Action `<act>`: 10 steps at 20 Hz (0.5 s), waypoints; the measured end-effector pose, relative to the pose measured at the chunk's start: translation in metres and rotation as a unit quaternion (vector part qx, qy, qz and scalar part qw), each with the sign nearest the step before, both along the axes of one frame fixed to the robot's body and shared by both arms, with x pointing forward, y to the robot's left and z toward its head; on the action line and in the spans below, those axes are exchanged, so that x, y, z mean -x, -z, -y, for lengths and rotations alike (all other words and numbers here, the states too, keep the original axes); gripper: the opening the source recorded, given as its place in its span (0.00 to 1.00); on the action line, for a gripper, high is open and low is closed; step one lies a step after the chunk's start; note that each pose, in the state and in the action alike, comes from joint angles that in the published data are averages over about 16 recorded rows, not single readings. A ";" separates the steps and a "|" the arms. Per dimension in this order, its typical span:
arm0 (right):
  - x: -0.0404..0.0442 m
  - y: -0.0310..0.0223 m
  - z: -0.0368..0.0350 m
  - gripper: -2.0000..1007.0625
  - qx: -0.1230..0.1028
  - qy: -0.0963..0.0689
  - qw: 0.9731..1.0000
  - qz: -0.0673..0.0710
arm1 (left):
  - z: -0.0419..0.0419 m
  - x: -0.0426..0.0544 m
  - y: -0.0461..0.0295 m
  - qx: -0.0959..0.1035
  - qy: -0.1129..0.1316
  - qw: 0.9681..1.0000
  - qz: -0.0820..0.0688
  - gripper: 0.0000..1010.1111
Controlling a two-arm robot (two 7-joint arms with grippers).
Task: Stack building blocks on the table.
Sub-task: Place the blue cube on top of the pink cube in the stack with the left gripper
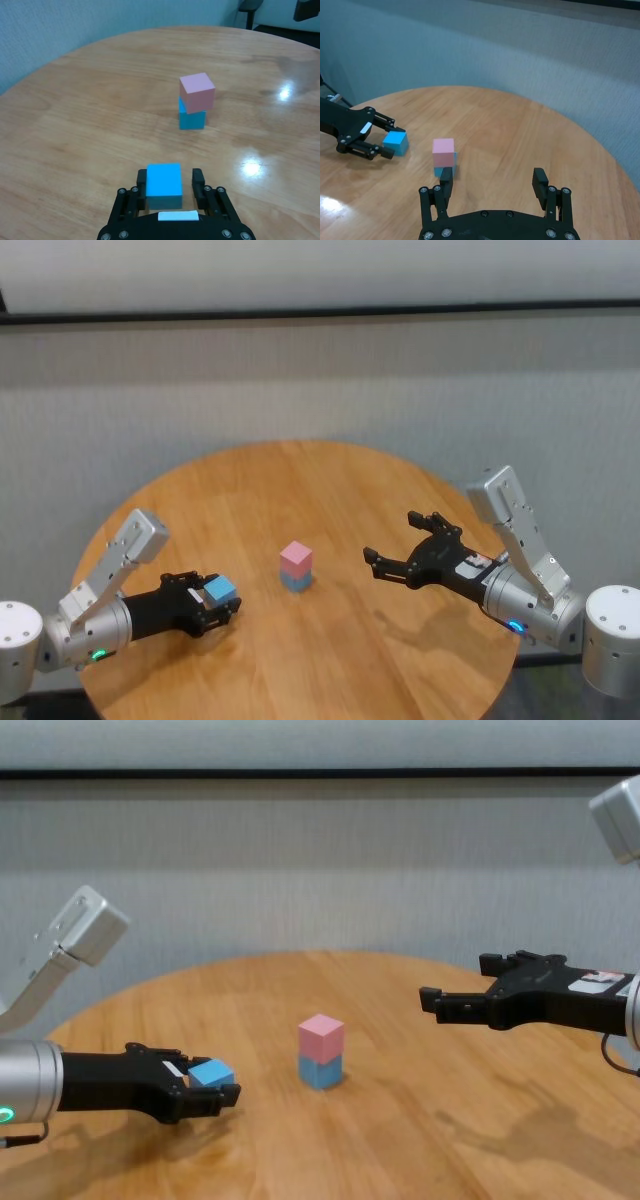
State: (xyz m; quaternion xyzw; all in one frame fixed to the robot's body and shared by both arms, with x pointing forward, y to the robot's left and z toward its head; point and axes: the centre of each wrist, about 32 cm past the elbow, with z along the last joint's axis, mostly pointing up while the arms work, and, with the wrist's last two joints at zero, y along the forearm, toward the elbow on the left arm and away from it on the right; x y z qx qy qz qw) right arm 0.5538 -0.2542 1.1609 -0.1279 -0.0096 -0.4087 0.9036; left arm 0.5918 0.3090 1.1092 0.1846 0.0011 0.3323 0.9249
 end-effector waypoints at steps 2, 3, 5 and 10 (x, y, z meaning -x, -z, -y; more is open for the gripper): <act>0.0000 0.0000 0.0000 0.99 0.000 0.000 1.000 0.000 | 0.0000 0.0005 -0.0005 -0.001 -0.001 1.000 0.000 0.58; 0.0000 0.0000 0.0000 0.99 0.000 0.000 1.000 0.000 | 0.0001 0.0009 -0.0010 -0.002 -0.002 1.000 0.001 0.55; 0.0000 0.0000 0.0000 0.99 0.000 0.000 1.000 0.000 | 0.0006 0.0016 -0.0033 -0.002 -0.003 1.000 0.003 0.50; 0.0000 0.0000 0.0000 0.99 0.000 0.000 1.000 0.000 | 0.0051 0.0036 -0.0177 0.000 -0.003 1.000 0.020 0.42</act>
